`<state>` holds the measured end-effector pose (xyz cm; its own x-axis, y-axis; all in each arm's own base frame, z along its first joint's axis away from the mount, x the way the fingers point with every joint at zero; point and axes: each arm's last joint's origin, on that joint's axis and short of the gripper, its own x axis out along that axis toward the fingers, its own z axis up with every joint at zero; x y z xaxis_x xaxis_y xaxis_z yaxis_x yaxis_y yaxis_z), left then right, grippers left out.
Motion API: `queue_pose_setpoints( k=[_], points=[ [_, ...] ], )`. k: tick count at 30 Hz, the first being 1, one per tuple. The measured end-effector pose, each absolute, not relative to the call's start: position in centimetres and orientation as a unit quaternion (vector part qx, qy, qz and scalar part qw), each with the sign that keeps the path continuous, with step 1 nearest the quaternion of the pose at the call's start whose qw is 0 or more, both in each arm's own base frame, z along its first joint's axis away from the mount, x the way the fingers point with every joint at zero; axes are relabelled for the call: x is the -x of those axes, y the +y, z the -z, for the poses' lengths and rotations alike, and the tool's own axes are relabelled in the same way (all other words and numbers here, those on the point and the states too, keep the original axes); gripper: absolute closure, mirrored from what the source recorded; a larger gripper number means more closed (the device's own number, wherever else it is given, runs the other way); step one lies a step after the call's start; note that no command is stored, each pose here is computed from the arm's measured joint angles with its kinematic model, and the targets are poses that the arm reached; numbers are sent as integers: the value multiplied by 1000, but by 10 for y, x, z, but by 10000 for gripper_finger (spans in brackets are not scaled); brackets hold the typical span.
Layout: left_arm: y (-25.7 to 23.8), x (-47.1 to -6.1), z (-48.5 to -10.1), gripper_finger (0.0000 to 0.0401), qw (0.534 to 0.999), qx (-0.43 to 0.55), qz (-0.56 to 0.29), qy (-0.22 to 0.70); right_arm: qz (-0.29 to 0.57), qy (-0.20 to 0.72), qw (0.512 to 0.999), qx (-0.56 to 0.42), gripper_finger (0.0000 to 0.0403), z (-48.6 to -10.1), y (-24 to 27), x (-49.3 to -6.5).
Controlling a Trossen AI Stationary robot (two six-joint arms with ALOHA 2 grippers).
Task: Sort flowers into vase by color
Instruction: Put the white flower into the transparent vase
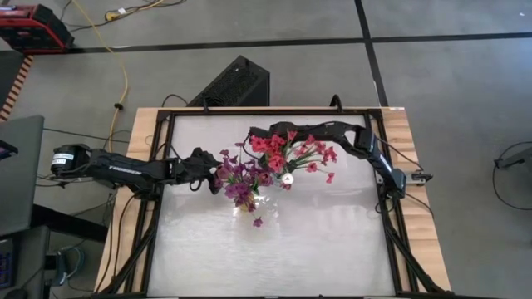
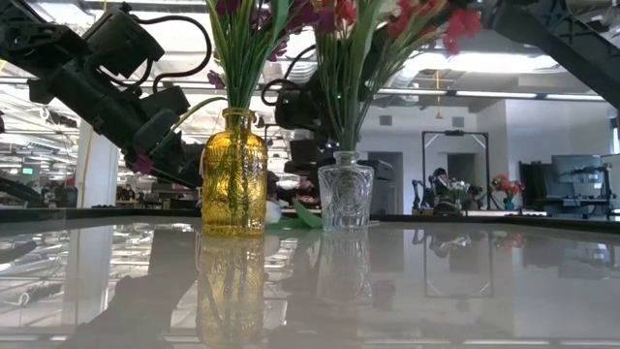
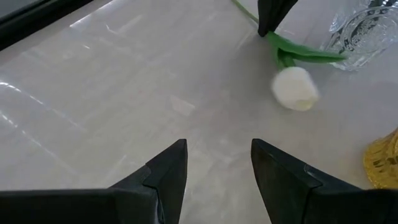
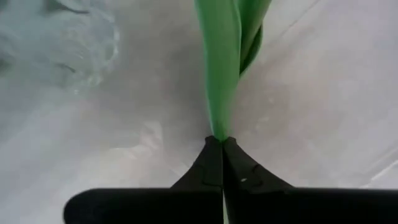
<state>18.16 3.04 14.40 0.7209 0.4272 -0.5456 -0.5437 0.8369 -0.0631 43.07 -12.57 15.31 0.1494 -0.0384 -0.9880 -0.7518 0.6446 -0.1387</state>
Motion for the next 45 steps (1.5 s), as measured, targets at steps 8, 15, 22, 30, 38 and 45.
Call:
queue_pose_setpoints(
  k=[8, 15, 22, 30, 38, 45],
  points=[
    [30, -182, -144, 234, 921, 113, -262, 265, -159, 626, 738, 194, 388, -196, -169, -397],
    [30, -182, -144, 234, 921, 120, -263, 263, -57, 634, 766, 90, 388, -224, -219, -345],
    [30, -182, -144, 234, 922, 126, -255, 264, 125, 556, 821, 16, 388, -256, -264, -283],
    [30, -182, -144, 234, 921, 127, -256, 263, 254, 426, 868, 12, 388, -337, -240, -213],
    [30, -182, -144, 234, 922, 122, -255, 264, 217, 298, 930, 10, 388, -365, -135, -155],
    [30, -182, -144, 234, 923, 120, -253, 262, 206, 189, 960, -33, 388, -345, -63, -105]
  ],
)
